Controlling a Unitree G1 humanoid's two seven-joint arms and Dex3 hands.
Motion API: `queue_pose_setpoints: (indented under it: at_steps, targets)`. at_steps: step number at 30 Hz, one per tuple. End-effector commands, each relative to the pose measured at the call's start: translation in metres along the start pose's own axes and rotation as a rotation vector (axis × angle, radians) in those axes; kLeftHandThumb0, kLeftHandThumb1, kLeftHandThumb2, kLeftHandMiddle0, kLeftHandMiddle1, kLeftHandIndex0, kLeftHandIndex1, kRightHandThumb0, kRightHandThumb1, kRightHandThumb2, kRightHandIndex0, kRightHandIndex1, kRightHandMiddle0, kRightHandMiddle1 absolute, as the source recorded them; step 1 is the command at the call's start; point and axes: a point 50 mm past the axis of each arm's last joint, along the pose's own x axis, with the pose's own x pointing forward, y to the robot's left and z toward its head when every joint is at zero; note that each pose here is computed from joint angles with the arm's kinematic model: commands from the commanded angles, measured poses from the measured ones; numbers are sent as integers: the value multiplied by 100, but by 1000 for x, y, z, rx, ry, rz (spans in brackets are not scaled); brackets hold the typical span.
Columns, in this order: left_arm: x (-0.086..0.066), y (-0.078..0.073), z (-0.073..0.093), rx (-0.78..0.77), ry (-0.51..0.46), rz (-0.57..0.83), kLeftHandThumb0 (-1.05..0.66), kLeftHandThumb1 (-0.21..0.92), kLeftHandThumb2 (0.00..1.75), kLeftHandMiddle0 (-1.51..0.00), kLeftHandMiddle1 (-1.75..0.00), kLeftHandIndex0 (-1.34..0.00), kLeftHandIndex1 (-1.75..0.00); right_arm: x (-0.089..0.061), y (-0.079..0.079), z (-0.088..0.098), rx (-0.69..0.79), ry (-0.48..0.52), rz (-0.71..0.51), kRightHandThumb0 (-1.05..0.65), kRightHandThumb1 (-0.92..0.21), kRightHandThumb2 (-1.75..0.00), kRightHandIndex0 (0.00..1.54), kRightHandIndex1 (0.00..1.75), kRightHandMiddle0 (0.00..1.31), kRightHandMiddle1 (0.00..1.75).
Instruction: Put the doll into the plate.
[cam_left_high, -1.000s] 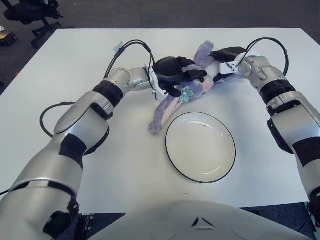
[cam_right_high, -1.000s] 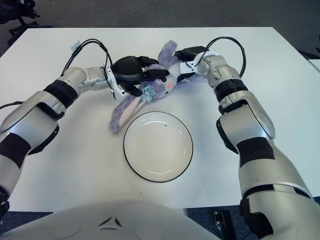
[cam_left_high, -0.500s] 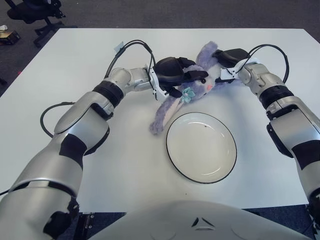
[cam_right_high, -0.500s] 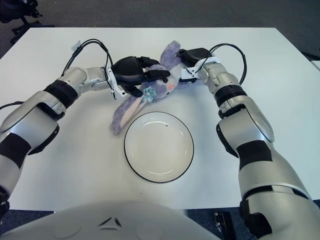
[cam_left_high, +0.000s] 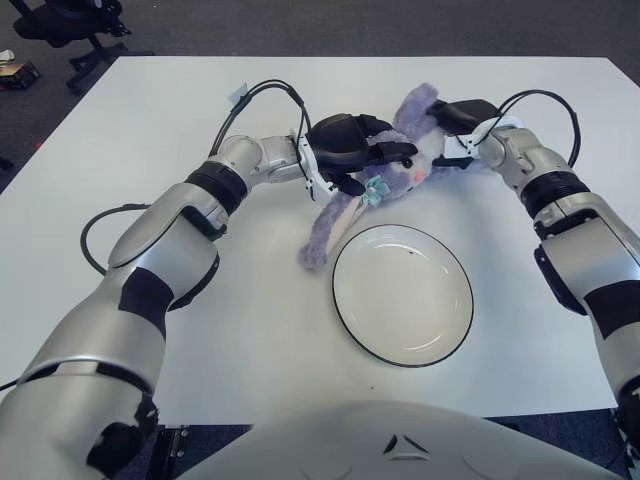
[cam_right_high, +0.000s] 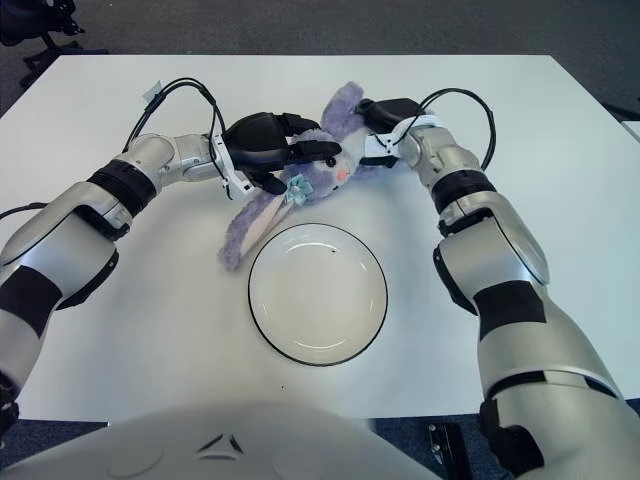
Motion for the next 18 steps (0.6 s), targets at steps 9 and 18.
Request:
queue_pose_setpoints:
  at_steps: [9,18]
  targets:
    - [-1,-8,4,114,32,258,-50,92,59,-89,-5,-75,-12,-3,-6,-7,-47,23,201,0,-31,-131,64,167,41,175]
    - [1,-6,3,143,55,325,-48,92,46,-89,-4,-74,-13,-2,-16,-7,-73,81,355,0,-31,-131,63,169,40,175]
